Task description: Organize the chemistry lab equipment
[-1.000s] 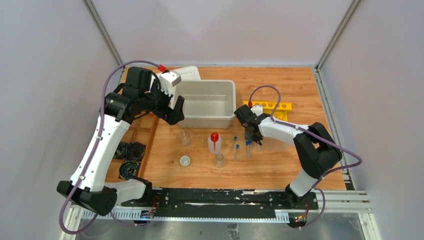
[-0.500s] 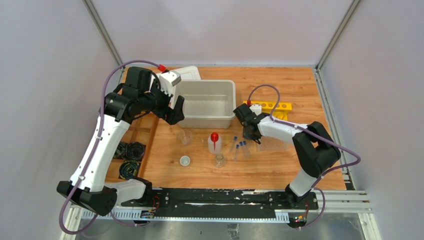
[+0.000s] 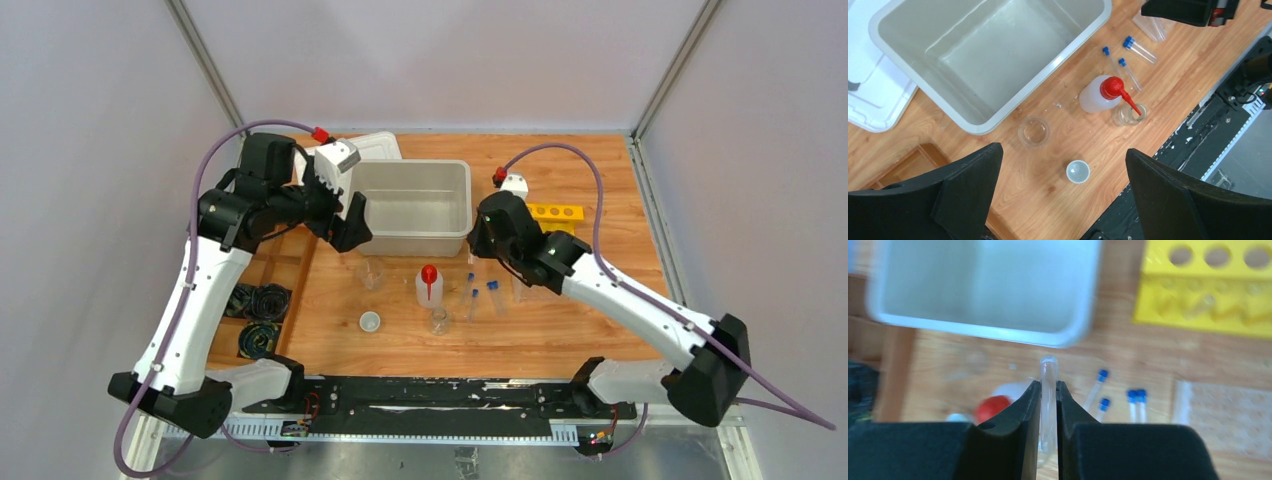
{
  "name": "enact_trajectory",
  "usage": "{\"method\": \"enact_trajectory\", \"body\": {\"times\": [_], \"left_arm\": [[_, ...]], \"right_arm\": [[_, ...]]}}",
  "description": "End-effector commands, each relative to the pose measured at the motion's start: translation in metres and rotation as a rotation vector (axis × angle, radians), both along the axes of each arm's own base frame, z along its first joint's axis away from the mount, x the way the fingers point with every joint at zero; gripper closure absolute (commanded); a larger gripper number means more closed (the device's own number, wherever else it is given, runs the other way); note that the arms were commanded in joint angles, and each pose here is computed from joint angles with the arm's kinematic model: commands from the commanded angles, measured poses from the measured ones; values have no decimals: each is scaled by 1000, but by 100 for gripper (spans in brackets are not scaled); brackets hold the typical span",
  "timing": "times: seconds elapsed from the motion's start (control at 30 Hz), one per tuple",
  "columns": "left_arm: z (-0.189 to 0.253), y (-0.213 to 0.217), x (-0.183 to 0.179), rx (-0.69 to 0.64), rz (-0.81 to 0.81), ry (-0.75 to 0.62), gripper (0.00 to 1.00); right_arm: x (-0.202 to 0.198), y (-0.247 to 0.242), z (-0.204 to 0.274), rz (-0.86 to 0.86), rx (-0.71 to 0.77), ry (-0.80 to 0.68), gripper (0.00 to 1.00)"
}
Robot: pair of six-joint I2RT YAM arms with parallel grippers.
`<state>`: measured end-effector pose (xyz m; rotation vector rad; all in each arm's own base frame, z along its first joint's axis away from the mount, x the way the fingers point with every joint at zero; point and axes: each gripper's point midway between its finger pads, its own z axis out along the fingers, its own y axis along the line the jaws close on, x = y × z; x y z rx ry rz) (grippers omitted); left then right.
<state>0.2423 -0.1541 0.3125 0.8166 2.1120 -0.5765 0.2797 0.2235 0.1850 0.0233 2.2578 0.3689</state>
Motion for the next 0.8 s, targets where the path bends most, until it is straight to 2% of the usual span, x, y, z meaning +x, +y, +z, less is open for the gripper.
{"method": "enact_trajectory", "body": {"times": [0.0, 0.2, 0.4, 0.77], "left_arm": [[31, -9, -15, -75, -74, -70, 0], [36, -21, -28, -138, -142, -45, 0], [46, -30, -32, -197, -173, -21, 1], [58, -46, -35, -315, -203, 7, 20]], "right_arm": [[-7, 41, 90, 114, 189, -204, 100], [-28, 93, 167, 249, 365, -369, 100], [-42, 136, 216, 328, 492, -442, 100], [-58, 166, 246, 360, 650, -470, 100]]}}
